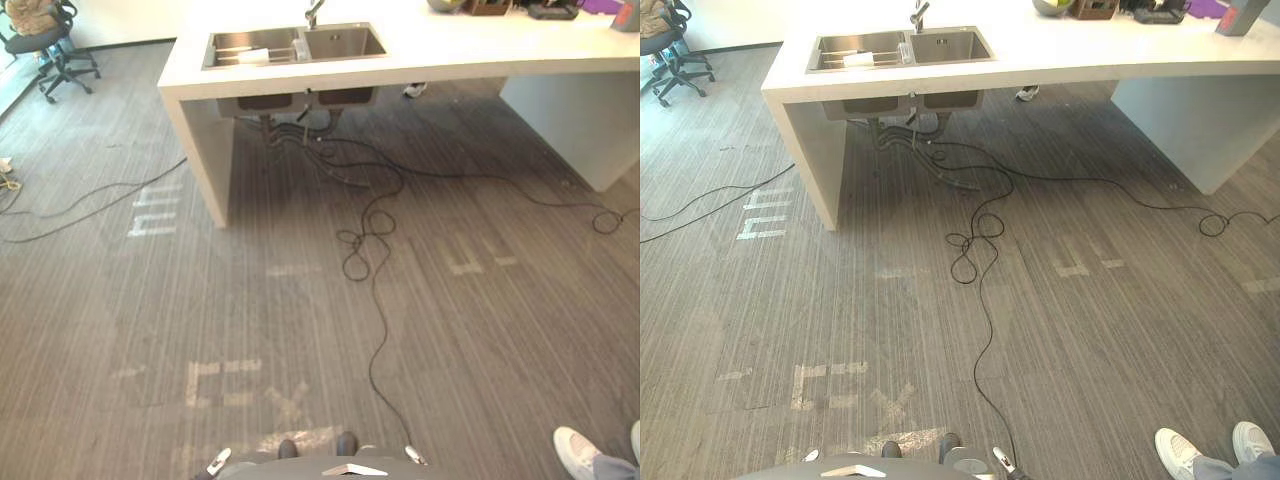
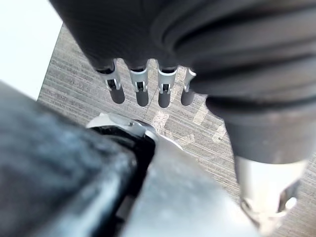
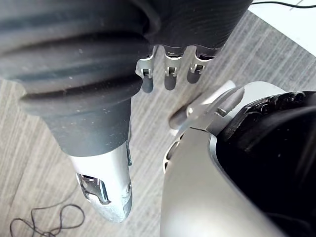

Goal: Walk over to the sink, pick up the cup, carry it to the dishwasher, place the cup inside the dishwasher, then close the dishwasher door

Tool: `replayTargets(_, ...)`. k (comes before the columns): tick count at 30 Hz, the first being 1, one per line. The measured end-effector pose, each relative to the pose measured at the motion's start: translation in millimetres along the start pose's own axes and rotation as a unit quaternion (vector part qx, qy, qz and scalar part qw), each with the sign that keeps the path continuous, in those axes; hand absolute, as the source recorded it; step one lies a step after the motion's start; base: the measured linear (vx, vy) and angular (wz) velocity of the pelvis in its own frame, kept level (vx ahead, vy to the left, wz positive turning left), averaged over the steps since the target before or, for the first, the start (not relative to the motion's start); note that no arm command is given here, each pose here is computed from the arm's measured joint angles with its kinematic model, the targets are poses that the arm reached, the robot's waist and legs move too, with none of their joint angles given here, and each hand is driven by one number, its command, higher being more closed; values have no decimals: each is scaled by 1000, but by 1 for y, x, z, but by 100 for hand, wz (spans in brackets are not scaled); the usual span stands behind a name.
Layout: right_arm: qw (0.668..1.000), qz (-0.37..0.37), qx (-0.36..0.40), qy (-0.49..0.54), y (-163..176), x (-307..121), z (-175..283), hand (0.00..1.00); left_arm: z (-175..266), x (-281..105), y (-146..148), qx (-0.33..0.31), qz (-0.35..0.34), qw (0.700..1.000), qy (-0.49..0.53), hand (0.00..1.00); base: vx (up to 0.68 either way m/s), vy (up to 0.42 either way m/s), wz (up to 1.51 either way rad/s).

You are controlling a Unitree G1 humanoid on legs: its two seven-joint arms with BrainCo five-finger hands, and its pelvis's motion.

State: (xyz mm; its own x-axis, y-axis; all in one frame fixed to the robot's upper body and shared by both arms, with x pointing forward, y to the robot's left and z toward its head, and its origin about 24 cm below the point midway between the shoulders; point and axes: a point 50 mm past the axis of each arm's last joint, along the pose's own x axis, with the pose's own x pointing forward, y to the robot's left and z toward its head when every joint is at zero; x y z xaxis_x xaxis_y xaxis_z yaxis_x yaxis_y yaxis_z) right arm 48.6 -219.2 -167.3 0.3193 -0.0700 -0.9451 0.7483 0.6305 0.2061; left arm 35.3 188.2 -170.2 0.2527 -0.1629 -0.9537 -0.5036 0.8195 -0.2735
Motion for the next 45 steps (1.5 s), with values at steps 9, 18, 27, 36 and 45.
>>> replayTargets(9,996,60,8,-70,44,6,27,0,21,0,-7,7,-24,999,-38,0,19,-12,9)
replayTargets(18,973,106,-89,-184,86,-5,73,0,92,-3,-84,152,-19,963,-222,0,-27,18,3)
replayTargets(27,973,98,-112,-175,78,-4,67,0,85,-1,-84,211,31,956,-201,0,-7,8,3)
replayTargets(36,978,81,-122,-148,65,-1,51,0,69,6,-67,213,69,964,-145,0,-14,8,-1)
replayTargets(45,977,40,-168,-122,46,1,35,0,60,8,-44,212,108,966,-100,0,-12,3,-3)
